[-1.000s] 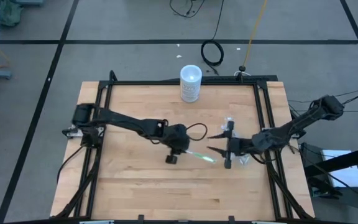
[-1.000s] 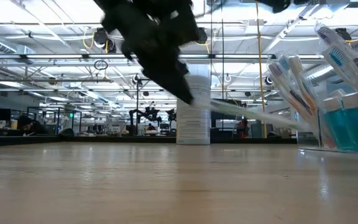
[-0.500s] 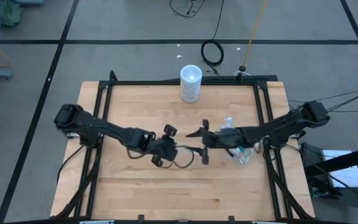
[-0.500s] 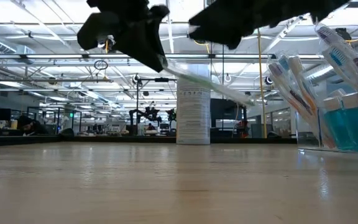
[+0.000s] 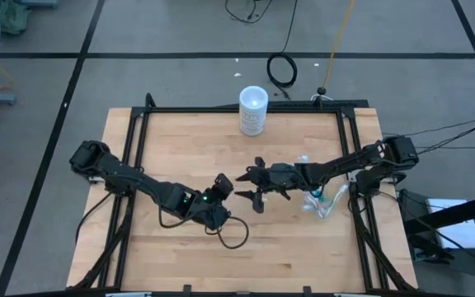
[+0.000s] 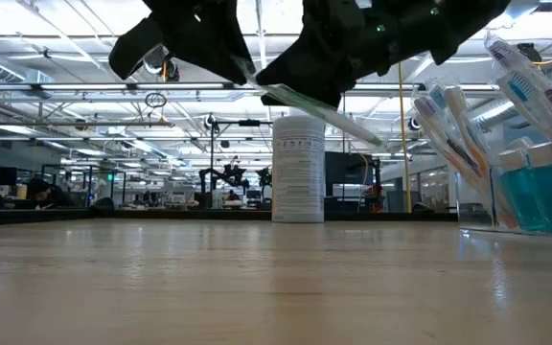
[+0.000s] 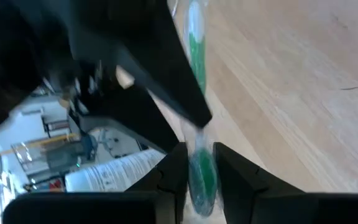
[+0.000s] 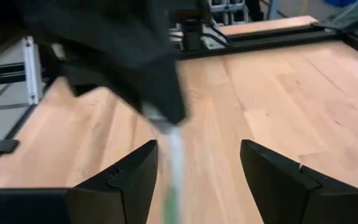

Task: Pick & Place toothbrushing station
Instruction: Put the green toothbrush into the transparent organizer

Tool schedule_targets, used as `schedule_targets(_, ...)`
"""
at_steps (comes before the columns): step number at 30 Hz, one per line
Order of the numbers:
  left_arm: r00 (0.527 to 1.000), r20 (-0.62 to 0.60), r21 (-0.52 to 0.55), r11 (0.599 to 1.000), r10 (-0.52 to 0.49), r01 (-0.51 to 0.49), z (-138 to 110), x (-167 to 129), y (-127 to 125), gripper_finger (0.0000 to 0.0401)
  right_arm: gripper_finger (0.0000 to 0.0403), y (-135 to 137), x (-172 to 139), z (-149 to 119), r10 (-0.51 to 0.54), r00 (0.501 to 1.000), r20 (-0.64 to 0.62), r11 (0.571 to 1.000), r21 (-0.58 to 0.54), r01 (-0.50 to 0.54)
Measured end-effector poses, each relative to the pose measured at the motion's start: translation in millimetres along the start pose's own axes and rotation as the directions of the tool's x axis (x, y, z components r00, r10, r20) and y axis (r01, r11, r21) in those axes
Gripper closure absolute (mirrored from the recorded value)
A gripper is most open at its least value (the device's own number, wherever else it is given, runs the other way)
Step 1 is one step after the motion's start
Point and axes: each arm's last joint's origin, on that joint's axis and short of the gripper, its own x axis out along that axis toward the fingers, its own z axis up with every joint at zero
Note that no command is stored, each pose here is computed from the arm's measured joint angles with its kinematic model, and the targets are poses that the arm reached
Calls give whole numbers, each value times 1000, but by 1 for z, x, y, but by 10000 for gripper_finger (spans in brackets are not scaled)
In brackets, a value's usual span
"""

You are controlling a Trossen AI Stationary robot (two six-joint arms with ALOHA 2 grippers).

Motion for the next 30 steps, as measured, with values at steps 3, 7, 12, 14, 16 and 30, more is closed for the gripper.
schedule_targets(3, 1000, 9, 37, 999, 7, -7, 2, -2, -1, 327, 181, -4, 1, 0, 31, 999, -10, 999, 29, -31)
schedule_targets(7, 999, 6, 78, 996, 53, -53, 4, -2, 2, 327, 185, -5, 1, -1, 92, 995, -32, 995, 29, -91)
schedule_targets(12, 997, 14, 82, 994, 75, -76, 5, -2, 5, 327, 223, -10, 1, 0, 206, 978, -42, 979, -4, -206)
schedule_targets(14, 997, 17, 69, 995, 78, -79, 6, -2, 5, 327, 247, -13, 1, 1, 203, 978, -40, 979, -1, -203)
schedule_targets(16, 997, 15, 56, 995, 77, -77, 6, -2, 5, 327, 273, -17, 2, 1, 193, 980, -42, 981, 4, -193)
schedule_targets(30, 997, 5, -122, 990, 79, -78, 3, 1, 8, 326, 385, -27, 1, 2, 226, 973, -43, 971, 88, -222)
